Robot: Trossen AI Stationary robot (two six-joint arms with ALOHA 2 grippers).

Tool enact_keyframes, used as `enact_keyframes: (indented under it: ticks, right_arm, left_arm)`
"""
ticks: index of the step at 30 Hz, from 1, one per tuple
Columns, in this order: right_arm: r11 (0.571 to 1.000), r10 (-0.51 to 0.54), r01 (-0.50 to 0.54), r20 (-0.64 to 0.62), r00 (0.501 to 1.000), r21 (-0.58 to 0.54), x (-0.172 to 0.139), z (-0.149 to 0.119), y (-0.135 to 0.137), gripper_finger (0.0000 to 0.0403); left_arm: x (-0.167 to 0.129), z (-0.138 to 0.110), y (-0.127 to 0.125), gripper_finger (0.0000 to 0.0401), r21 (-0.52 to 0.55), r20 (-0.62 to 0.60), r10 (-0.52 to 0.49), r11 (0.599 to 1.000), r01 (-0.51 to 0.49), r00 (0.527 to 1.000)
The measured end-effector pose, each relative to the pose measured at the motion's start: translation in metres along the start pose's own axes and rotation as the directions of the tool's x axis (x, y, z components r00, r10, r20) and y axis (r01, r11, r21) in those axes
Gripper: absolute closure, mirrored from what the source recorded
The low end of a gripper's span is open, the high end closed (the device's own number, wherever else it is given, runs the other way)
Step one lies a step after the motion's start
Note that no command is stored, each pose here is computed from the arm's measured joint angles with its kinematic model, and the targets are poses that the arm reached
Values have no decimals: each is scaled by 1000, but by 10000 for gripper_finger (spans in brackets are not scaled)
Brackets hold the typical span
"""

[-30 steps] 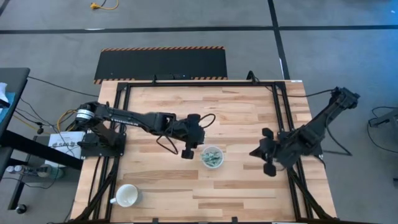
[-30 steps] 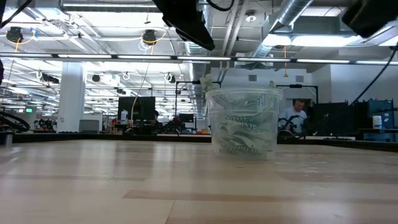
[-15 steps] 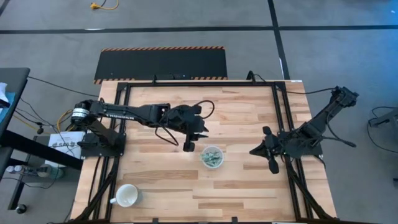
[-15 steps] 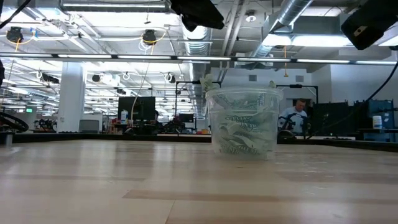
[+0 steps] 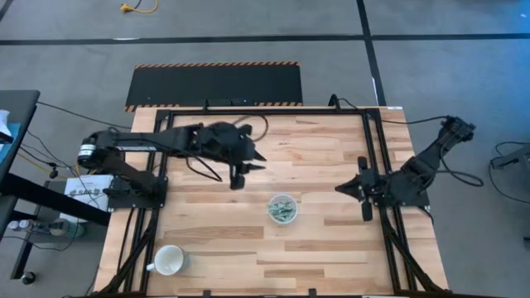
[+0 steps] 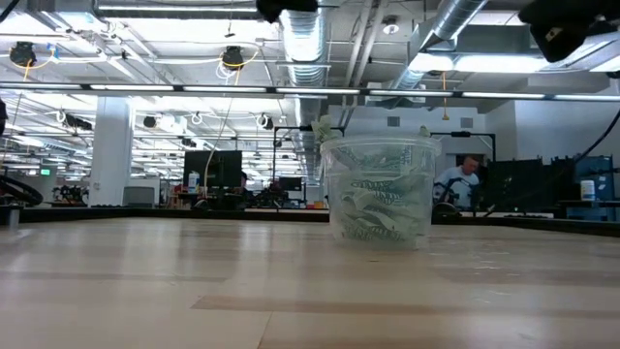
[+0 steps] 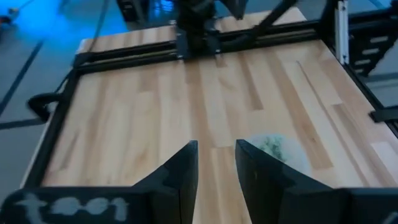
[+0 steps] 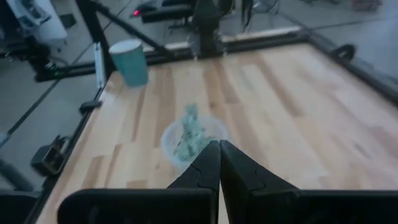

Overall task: Pick and place Stevia / Truvia into bins
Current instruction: Return to Home Position

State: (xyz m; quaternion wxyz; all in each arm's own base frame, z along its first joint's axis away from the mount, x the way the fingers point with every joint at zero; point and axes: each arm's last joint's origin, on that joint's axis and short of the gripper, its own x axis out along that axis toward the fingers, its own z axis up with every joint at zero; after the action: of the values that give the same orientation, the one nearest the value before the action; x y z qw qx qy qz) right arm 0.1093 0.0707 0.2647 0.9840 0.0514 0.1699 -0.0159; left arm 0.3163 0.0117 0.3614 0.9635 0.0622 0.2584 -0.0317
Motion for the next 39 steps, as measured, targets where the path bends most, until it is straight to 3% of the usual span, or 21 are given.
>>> enact_keyframes:
  ticks: [7,13,18,28,39]
  right_arm:
    - [999,-35,36,60,998,-21,-12,10,-15,403]
    - [1000,2,-3,115,993,10,-39,15,-32,403]
    - [998,36,-45,165,986,49,-51,7,-43,403]
    - [980,136,-169,261,956,108,-41,-26,-44,403]
    - [949,283,-313,334,899,38,-20,-53,-32,403]
  left_arm:
    - [-52,-1,22,302,-83,7,85,993,-84,996]
    - [-97,-15,22,304,-105,30,126,987,-123,992]
    - [-126,-45,17,316,-147,127,180,976,-161,975]
    - [-159,-118,-8,338,-194,344,215,969,-155,914]
    - [-179,-159,-24,340,-204,455,207,971,-126,866]
